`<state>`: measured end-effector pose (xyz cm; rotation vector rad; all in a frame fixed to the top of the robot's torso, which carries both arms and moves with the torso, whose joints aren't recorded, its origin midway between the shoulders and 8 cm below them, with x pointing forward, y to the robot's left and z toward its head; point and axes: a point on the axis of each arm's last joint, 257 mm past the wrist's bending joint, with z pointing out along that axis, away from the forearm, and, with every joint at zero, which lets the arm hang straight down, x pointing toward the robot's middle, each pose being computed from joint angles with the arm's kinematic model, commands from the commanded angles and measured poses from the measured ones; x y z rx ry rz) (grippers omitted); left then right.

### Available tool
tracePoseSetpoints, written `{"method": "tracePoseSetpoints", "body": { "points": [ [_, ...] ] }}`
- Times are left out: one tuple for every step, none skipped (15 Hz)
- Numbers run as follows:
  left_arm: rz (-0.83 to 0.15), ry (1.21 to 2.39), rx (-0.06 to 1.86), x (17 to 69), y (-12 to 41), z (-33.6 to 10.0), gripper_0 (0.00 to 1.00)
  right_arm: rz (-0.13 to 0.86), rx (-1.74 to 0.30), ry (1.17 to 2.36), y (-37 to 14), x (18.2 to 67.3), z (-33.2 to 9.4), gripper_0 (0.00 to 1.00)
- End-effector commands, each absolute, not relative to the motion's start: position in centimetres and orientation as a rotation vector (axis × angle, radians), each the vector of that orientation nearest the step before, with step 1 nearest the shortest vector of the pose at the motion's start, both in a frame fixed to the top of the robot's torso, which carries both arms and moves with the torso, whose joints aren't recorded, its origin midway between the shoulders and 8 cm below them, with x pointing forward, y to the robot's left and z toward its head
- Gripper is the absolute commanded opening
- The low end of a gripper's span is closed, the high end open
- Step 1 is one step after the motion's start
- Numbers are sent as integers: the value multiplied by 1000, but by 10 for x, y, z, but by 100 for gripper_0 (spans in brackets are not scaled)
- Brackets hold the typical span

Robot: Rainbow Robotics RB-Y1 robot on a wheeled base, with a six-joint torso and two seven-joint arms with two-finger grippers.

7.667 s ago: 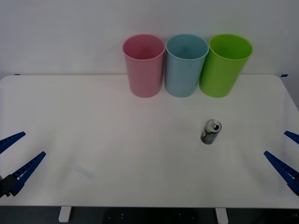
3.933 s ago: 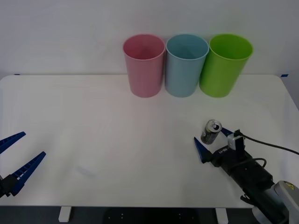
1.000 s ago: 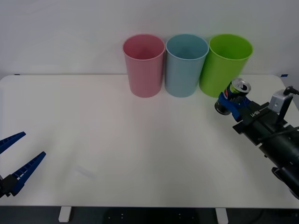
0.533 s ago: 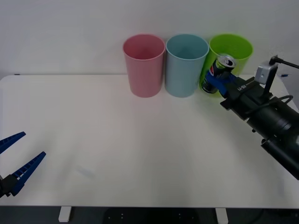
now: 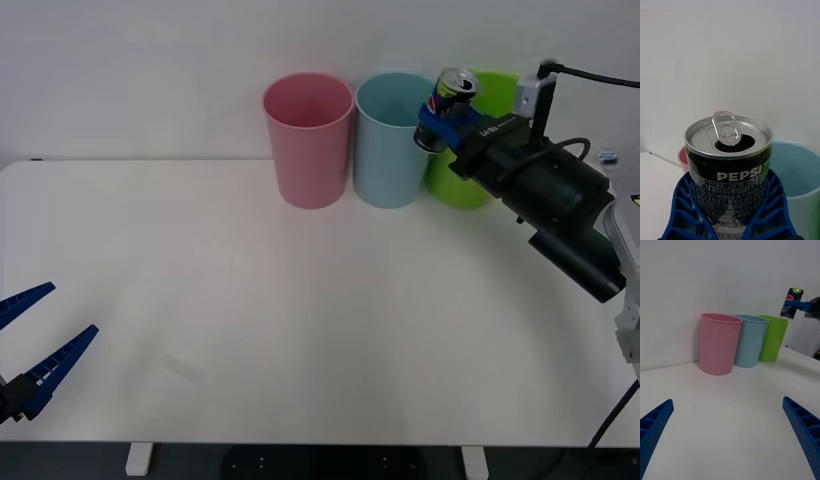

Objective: Grasp the object on the table and drop it into the matching bin: aluminum can to the light blue bin, PET bottle to the pink bin.

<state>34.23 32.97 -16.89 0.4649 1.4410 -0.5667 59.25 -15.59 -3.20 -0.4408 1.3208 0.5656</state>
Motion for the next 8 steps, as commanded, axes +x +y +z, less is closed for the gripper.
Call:
{"method": "tracePoseSetpoints", "body": {
  "points": [
    [-567,1441,465,342,330,-169,100,555,-436,1322,-155,613,-21,0],
    [-567,1441,465,342,330,-169,100,553,-431,1324,-155,620,-17,0],
    [-567,1441,465,342,330,-169,100,554,-426,1330,-155,627,-15,0],
    [-567,1441,465,342,330,-169,100,549,-427,1334,-154,634,-13,0],
    [-567,1441,465,342,330,-169,100,538,-427,1341,-153,643,-11,0],
    [-567,1441,465,342,330,-169,100,536,-422,1348,-152,650,-10,0],
    [-567,1441,465,342,330,-169,100,532,-413,1356,-150,660,-8,0],
    [-567,1441,465,342,330,-169,100,528,-406,1366,-149,668,-8,0]
  ]
}}
